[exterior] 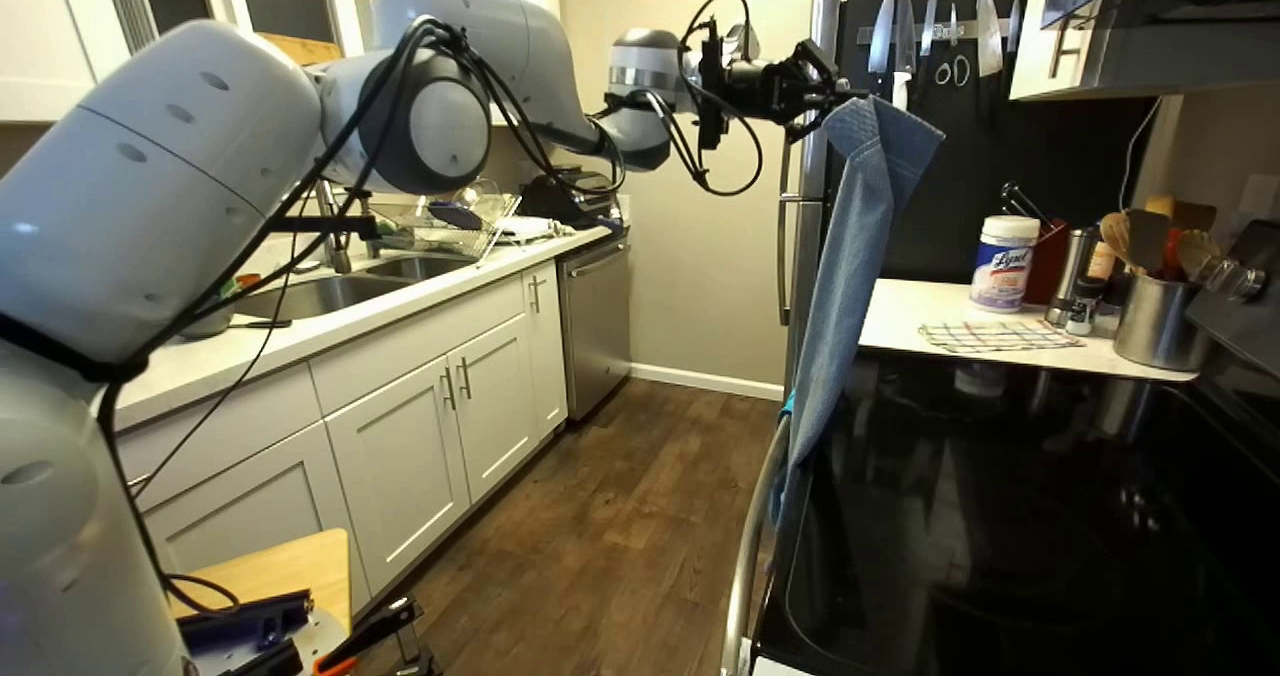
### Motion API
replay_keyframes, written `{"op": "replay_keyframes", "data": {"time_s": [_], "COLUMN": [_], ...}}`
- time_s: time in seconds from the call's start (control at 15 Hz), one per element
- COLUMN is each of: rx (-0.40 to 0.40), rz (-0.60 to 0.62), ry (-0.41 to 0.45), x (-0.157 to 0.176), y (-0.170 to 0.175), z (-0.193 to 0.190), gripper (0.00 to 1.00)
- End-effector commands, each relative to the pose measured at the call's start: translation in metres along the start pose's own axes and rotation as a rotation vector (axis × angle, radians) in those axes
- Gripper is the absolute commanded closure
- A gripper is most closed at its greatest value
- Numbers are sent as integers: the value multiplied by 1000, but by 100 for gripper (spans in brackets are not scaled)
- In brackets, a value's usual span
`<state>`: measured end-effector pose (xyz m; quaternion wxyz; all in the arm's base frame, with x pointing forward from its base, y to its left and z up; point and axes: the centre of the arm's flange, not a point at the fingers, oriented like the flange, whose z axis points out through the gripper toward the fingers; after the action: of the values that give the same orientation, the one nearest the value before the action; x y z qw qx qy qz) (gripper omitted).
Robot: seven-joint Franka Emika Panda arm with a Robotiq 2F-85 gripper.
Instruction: Hang the pale towel on the oven
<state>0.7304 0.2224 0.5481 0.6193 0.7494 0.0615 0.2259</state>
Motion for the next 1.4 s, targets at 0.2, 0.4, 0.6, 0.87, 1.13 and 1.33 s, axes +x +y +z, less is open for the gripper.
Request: {"op": "replay_keyframes", "data": {"time_s": [0.2,0.4,0.6,0.87,1.13,1.33], "rx": [104,138,158,177,179,182], "rz": [-87,-117,-146,-173,-158,-126], "ry": [23,27,45,70,68,49], "x": [-28,-33,-38,-54,-79,-103], "y": [-66,-92,-114,-136,-153,-164], "z": [15,19,17,12,8,9], "gripper": [99,99,99,99,99,99]}}
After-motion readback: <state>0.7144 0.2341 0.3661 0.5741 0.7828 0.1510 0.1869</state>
